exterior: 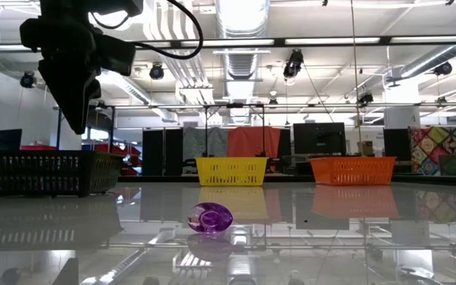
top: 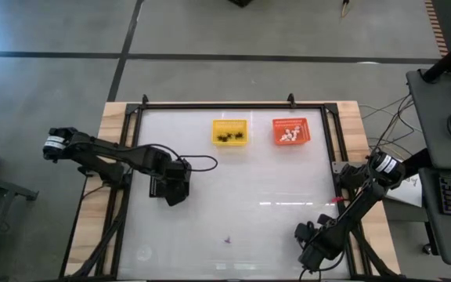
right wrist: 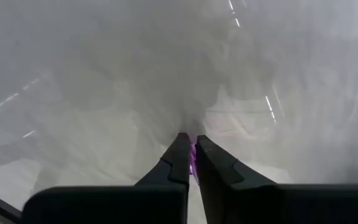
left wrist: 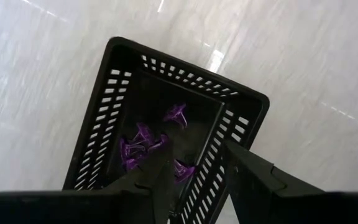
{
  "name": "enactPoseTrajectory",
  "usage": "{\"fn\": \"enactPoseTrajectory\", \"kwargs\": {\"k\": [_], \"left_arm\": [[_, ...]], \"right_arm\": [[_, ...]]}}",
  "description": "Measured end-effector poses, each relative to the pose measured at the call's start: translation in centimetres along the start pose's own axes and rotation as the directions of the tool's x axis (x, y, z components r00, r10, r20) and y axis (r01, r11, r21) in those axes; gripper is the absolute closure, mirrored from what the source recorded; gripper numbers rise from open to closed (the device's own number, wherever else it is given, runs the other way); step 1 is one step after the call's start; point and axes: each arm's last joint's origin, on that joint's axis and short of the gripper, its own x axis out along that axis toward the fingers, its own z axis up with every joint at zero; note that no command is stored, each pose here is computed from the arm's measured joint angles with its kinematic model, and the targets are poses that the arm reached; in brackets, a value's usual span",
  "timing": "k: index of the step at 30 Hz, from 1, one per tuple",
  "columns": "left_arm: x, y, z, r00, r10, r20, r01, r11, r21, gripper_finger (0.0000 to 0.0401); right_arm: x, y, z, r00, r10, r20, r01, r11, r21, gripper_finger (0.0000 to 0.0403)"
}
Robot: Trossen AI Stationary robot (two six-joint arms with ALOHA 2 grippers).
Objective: Sort Halloween decoration
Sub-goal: Put the purple hat toy into the black basket
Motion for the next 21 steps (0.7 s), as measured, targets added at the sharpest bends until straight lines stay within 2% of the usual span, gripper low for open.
{"fn": "enactPoseTrajectory", "kwargs": {"k": [7, 14, 21], "left_arm": [[0.0, 0.0, 0.0, 1.000, -0.006, -0.004, 0.006, 1.000, 0.002, 0.0282], [-0.2, -0.1, -0.2, 0.998, -0.057, -0.029, 0.058, 0.997, 0.042, 0.0282], [-1.5, 0.2, -0.6, 0.996, -0.089, 0.023, 0.087, 0.994, 0.071, 0.0282]], "right_arm": [[-0.7, -0.4, -0.2, 1.000, 0.012, 0.004, -0.012, 0.998, 0.060, 0.0394], [-2.4, -0.7, -0.5, 0.997, 0.080, 0.024, -0.082, 0.992, 0.100, 0.0394], [-3.9, -1.0, 0.1, 0.983, 0.152, 0.106, -0.167, 0.976, 0.142, 0.0394]]}}
